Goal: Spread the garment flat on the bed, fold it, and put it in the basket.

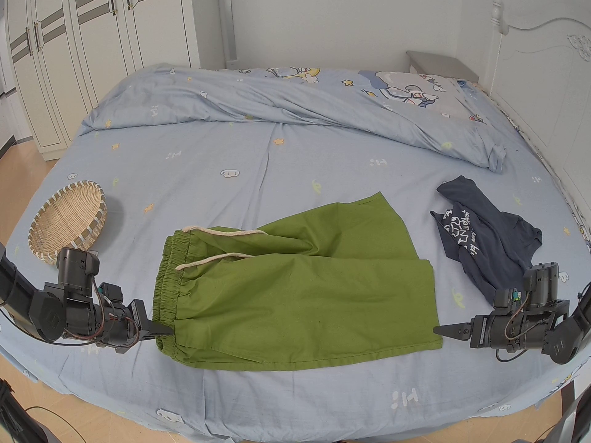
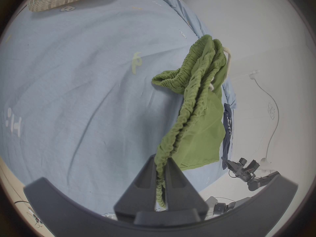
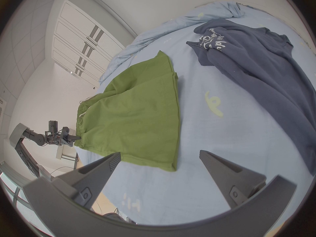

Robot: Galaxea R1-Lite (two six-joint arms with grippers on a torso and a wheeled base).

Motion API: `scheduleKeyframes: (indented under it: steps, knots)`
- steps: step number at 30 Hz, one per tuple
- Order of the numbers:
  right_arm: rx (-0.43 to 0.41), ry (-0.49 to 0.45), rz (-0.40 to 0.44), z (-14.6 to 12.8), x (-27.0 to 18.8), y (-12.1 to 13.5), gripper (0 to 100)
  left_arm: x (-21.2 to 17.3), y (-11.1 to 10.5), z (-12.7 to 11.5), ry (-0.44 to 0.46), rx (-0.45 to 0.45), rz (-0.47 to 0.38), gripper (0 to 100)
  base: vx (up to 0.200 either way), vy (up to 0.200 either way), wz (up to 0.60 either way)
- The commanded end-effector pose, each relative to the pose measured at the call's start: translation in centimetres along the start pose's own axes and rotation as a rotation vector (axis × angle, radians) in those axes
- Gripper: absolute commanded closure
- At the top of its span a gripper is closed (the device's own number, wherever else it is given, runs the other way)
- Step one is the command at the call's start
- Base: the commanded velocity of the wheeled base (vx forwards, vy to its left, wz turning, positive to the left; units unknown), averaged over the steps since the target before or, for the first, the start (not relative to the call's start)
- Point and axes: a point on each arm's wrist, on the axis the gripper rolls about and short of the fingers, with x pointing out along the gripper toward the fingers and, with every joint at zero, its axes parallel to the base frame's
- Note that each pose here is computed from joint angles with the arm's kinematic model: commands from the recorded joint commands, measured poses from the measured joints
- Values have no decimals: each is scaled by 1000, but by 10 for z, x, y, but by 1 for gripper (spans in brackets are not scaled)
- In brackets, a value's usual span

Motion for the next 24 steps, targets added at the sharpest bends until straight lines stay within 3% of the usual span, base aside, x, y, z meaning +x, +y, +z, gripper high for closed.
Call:
scheduleKeyframes:
  steps: [1, 8, 12, 24]
  knots:
    - [59, 97, -12, -24, 27, -25, 0, -9, 11, 5, -21, -7, -21, 100, 0, 0, 0]
    - [54, 96, 39, -24, 36, -23, 0, -12, 18, 7, -30, -6, -19, 100, 0, 0, 0]
    - [55, 87, 76, -19, 39, -19, 0, -14, 20, 7, -3, -5, -82, 100, 0, 0, 0]
    - [12, 99, 149, -14, 59, -1, 0, -13, 21, 1, 14, 10, -82, 100, 0, 0, 0]
